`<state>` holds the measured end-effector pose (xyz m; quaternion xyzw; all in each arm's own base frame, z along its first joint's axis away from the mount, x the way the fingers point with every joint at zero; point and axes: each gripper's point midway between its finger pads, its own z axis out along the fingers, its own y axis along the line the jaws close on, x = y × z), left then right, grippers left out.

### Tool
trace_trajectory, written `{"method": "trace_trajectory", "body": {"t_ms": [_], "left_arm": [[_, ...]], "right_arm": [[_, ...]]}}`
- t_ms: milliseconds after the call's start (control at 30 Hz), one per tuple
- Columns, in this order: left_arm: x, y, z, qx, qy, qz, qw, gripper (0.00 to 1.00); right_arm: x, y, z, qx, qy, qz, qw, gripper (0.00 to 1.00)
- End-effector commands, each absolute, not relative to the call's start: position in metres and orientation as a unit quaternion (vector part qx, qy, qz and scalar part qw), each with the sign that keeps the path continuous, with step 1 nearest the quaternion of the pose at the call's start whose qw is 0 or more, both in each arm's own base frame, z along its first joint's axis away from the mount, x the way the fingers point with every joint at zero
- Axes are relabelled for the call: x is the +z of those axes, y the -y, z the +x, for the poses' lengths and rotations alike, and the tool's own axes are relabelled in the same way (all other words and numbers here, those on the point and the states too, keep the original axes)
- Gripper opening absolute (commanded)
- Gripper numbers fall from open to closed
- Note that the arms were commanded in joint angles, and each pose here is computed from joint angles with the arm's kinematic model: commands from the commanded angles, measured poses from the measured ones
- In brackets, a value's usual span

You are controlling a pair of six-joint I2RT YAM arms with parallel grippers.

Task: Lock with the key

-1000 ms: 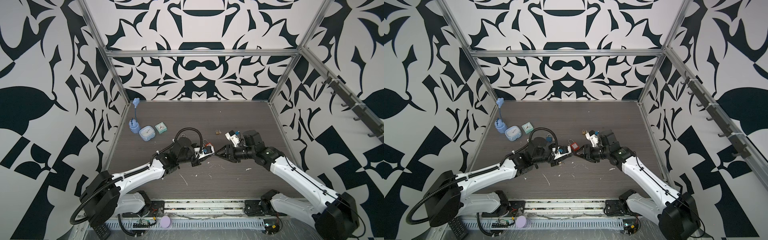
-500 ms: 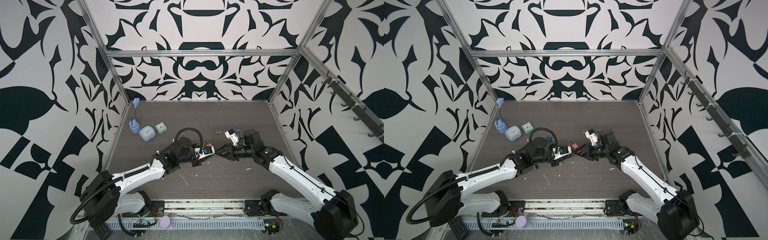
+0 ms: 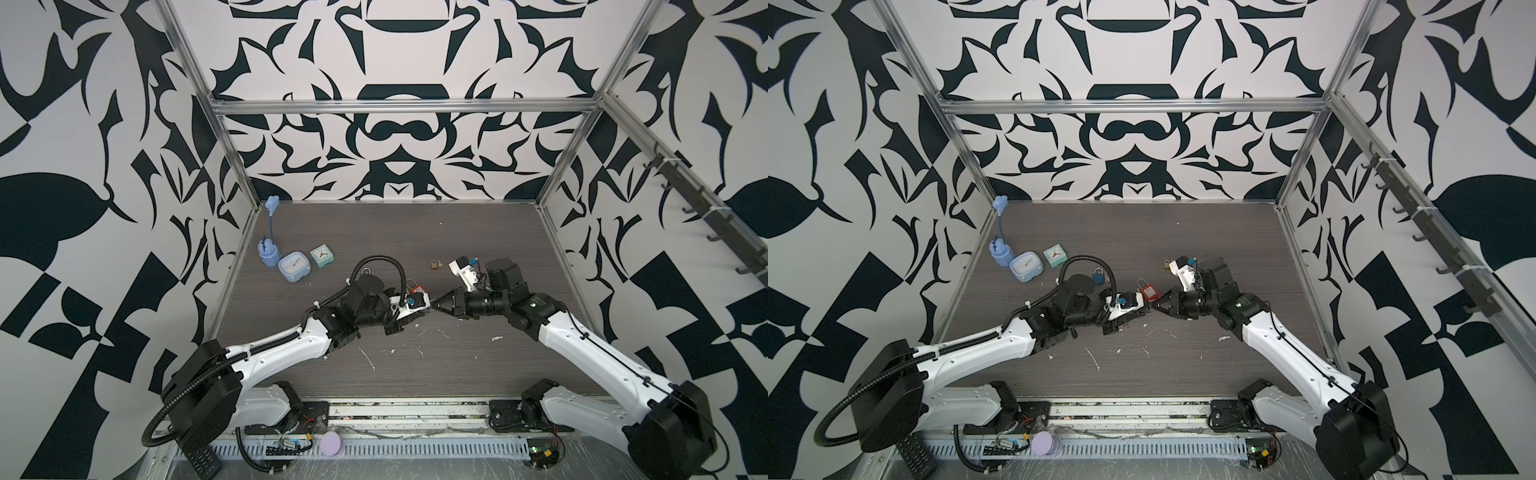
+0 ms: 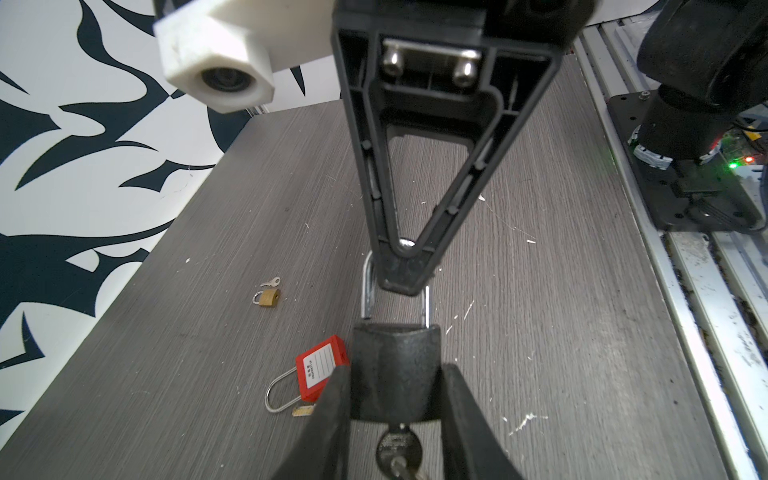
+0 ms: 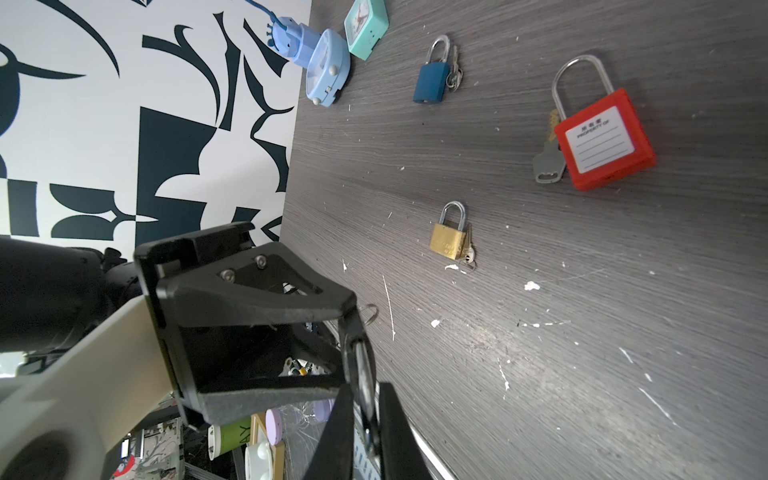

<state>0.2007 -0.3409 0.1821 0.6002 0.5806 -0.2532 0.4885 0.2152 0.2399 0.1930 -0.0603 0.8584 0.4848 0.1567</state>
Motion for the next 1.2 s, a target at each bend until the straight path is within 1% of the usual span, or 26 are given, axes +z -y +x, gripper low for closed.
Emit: {"method": "trace_trajectory", "body": {"t_ms": [0,33,167,333,367,500,1167], "left_arm": [[0.198,0.348,0.2,-0.265,-0.563,0.599,0.504,0.0],[0.198,0.348,0.2,-0.265,-0.564,0.598,0.504,0.0],[0.199,0.349,0.2,-0.266,-0.563,0.597,0.506,0.0],[0.203,0.35,0.201,-0.272,-0.562,0.591,0.511,0.0],[0.193,0.353,0.203,-0.272,-0.57,0.593,0.499,0.0],[0.195,0.356,0.204,-0.278,-0.57,0.59,0.5,0.0],[0.227,0.371,0.211,-0.302,-0.548,0.567,0.537,0.0]], "right_arm": [[0.21,-0.242,0.218,0.494,-0.843,-0.088,0.192,0.1],[0.209,-0.242,0.218,0.494,-0.844,-0.088,0.192,0.07],[0.207,-0.241,0.217,0.494,-0.844,-0.087,0.189,0.0],[0.205,-0.243,0.216,0.498,-0.842,-0.092,0.187,0.0],[0.204,-0.244,0.215,0.501,-0.84,-0.095,0.184,0.0],[0.202,-0.247,0.212,0.512,-0.834,-0.106,0.177,0.0],[0.17,-0.255,0.203,0.519,-0.839,-0.098,0.13,0.0]]}}
